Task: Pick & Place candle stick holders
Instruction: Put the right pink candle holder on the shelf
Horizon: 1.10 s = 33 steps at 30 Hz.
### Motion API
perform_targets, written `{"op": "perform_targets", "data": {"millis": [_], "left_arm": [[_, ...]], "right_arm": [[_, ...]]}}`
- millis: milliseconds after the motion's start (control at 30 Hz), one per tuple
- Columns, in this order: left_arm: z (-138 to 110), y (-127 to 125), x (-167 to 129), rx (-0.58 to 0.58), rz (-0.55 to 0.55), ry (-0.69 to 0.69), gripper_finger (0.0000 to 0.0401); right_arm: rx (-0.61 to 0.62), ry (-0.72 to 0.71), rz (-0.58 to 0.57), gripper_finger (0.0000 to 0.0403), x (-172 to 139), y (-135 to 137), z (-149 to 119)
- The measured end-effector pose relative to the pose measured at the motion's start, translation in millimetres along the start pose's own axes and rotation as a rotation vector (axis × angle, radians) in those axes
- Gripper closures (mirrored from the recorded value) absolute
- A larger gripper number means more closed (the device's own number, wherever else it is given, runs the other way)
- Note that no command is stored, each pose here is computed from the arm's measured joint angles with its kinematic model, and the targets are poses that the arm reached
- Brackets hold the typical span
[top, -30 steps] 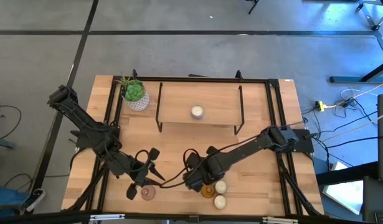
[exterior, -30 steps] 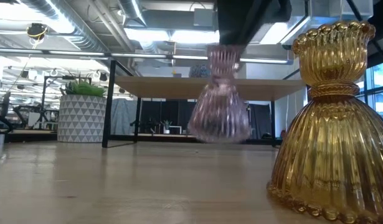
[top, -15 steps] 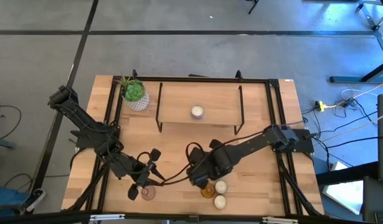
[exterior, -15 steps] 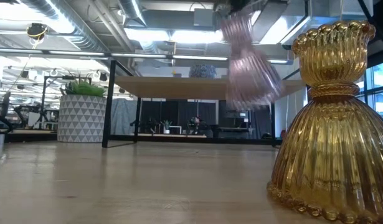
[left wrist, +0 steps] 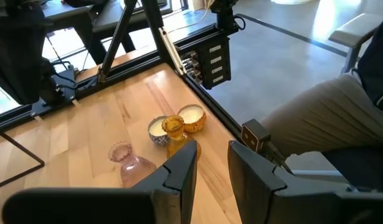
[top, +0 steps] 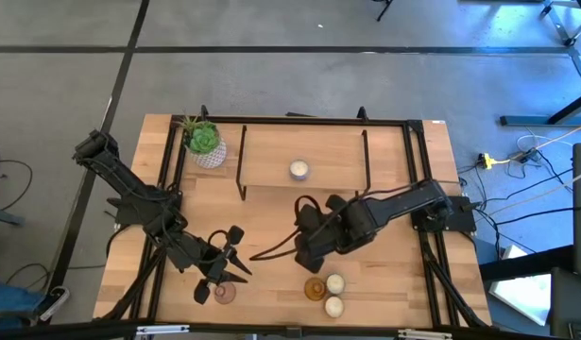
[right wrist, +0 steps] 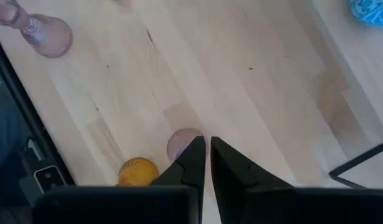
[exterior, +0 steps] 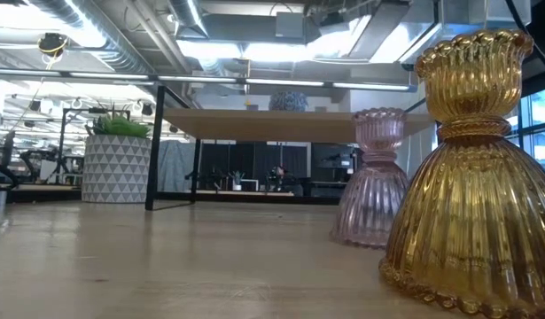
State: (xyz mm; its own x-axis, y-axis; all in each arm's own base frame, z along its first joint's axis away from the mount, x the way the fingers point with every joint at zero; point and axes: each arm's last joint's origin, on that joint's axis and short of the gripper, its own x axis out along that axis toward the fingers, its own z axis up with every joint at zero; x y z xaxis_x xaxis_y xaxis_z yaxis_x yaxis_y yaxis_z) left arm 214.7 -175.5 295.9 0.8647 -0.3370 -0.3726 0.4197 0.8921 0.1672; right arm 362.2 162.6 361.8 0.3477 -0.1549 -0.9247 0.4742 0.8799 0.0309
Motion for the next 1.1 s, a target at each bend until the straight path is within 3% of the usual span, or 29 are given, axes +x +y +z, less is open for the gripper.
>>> {"op": "perform_targets", "data": {"millis": [133, 333, 500, 800, 1100], "left_arm": [[0, 0, 0, 0.000, 0.000, 0.000, 0.0315], [0, 0, 0, 0.000, 0.000, 0.000, 0.0315], [0, 0, 0, 0.000, 0.000, 0.000, 0.0315], [0, 0, 0, 0.004, 0.000, 0.000, 0.0315], [0, 0, 0, 0.016, 0.000, 0.000, 0.0315]], "right_arm": [[-0.080, 0.037, 0.031, 0.0376, 0, 2, -3], [-0.380, 0.165, 0.124, 0.0375, 3, 20, -30], [-0.631, 0.253, 0.090, 0.0375, 28, 35, -64], [-0.590, 0.310, 0.080, 0.0357, 86, 43, -90], [-0.691, 0.136, 0.037, 0.0261, 93, 48, -85]]}}
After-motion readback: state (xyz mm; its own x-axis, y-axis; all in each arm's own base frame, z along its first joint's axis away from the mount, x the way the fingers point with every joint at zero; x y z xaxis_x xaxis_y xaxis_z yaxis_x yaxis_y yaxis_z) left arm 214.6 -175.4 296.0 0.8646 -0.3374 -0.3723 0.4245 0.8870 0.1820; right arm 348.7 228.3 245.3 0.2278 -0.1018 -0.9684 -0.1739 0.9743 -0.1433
